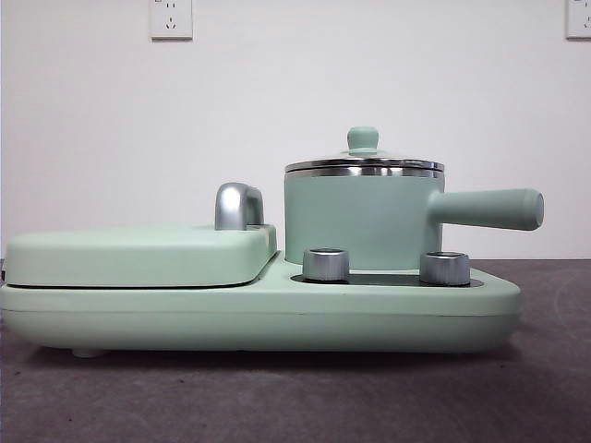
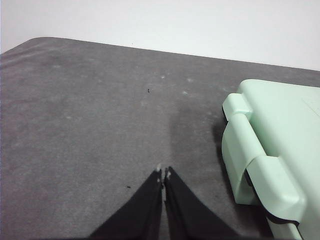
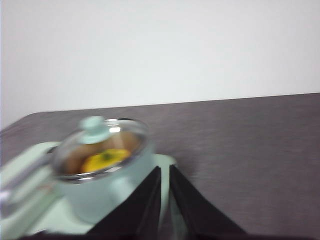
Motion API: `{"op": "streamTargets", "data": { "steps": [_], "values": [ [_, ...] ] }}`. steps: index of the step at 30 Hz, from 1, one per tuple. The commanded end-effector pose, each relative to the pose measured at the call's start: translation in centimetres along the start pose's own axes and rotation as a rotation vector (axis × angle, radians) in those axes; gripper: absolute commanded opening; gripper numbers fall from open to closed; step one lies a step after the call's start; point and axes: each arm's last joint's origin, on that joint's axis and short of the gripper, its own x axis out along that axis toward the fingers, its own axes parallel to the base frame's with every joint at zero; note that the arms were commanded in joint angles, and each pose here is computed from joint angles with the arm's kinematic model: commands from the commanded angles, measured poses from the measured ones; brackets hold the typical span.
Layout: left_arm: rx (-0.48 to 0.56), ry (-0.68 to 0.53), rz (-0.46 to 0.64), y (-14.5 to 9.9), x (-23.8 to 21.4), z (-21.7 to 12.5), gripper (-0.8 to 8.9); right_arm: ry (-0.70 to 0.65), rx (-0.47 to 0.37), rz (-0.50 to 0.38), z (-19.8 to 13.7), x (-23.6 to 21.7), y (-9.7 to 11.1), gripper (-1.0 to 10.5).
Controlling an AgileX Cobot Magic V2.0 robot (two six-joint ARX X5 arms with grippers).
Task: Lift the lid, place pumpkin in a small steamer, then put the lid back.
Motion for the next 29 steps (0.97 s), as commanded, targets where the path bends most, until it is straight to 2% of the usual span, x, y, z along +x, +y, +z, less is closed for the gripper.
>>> {"op": "streamTargets", "data": {
  "steps": [1,4,9,16,21,29],
  "values": [
    [0.014,0.018,0.004,0.1,0.2,-0.6,0.11,-0.022,-0.005,-0.105,-1.6,0.4,-1.0,0.2],
    [0.014,0.018,0.004,0.1,0.2,-0.6,0.11,-0.005,-0.020,-0.207,-3.5,0.8,-1.8,0.2],
    [0.014,0.018,0.004,0.1,0.2,-0.6,0.11,0.032,-0.090,-0.271,-5.9,1.4,-2.8,0.2],
    [0.014,0.018,0.004,0.1,0.2,-0.6,0.11,0.075,-0.140,-0.269,-8.6,2.1,-3.6,0.2],
    [0.014,0.018,0.004,0.1,0.2,-0.6,0.11,0.117,-0.207,-0.252,-8.9,2.1,-3.5,0.2],
    [0.014,0.018,0.004,0.1,0.2,-0.6,0.11,0.121,-0.221,-0.266,-9.0,2.1,-3.4,0.2]
  ]
}}
